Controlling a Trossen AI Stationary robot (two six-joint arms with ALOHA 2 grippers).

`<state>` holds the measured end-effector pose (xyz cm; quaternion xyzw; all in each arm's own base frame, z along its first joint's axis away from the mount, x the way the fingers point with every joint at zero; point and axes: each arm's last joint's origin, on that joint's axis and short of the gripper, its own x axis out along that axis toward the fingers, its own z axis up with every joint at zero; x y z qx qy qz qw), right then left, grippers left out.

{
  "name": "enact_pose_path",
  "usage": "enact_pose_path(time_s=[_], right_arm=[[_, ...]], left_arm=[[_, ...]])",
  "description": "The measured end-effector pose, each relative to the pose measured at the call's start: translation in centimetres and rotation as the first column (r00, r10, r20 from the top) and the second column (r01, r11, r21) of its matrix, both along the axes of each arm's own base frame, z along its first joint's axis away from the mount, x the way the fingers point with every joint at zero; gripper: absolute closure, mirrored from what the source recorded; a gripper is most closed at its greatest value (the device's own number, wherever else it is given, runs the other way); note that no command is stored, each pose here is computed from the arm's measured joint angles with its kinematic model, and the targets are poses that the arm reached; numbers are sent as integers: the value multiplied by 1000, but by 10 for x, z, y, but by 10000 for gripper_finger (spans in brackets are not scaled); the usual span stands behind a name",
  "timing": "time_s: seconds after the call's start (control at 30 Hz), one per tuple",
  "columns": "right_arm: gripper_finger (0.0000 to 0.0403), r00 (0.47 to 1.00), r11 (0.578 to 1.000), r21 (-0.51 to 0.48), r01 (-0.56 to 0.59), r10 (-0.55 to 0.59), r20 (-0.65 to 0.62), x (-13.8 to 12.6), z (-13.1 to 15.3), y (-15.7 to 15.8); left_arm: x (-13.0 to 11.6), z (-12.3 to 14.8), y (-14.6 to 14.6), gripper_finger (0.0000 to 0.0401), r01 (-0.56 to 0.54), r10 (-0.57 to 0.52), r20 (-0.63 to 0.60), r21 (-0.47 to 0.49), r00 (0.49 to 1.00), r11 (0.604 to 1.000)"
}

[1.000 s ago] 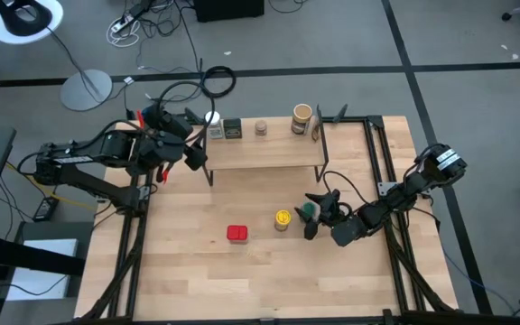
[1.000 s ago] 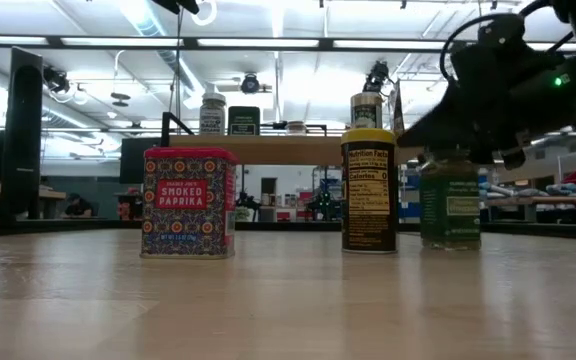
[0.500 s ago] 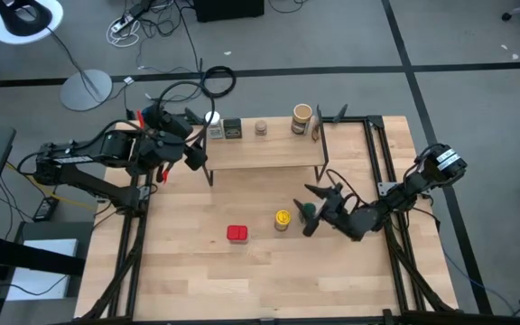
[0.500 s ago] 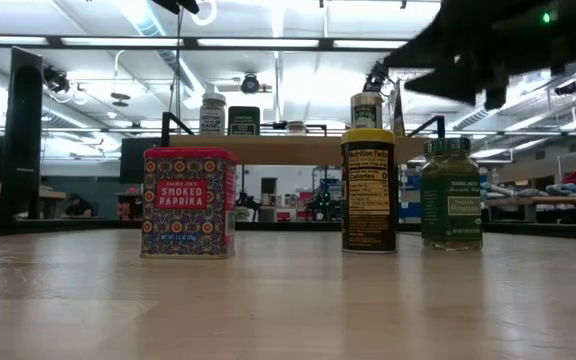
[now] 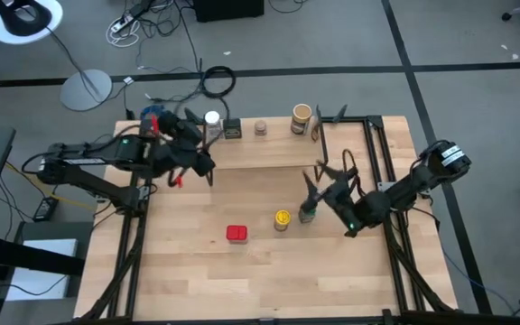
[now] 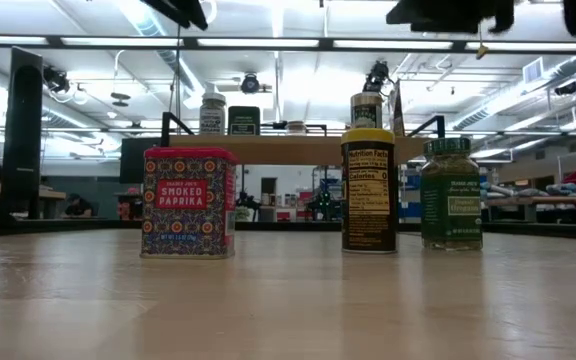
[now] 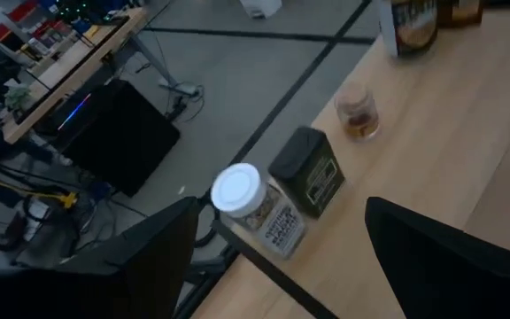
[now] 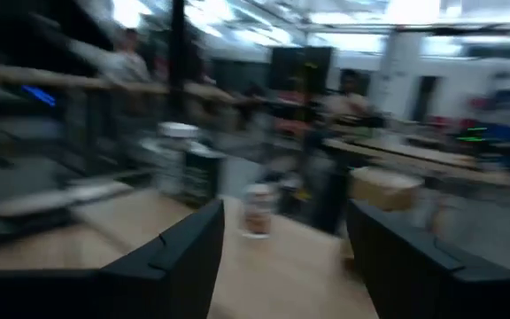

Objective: Shelf spices
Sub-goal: Remove the white seasoning bottle from the shelf

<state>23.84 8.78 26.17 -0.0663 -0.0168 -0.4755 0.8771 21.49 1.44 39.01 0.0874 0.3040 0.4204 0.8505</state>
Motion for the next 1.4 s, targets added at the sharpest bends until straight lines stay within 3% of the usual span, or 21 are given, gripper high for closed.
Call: enact_pose_path(time_s=[0.1,0.47,0.6,0.8,0.97,1.23,1.4], right_arm=[[163,985,989,12,147,-145,-95,5,19,-14],[191,947,948,34,316,-313,-72,14,29,-56],[203,948,949,32,313,-310,-66,15,28,-57],[215,970,972,9,236,-235,-53,14,29,-43],[217,975,979,-20,203,-204,-87,13,34,-34],[222,979,983,-51,177,-181,-93,16,46,-30],[226,979,983,-66,169,-175,-100,17,45,-30]], left_arm=[[4,-10,1,70,-19,20,-33,18,999,1000],[8,-25,4,71,-29,30,-28,30,999,999],[6,-22,13,80,-15,19,-69,52,997,999],[9,-19,41,118,160,-165,-80,-66,983,985],[1,-5,70,131,229,-235,-57,-94,970,969],[-16,20,103,94,291,-282,76,-161,956,943],[-13,4,124,60,204,-204,31,-290,979,935]])
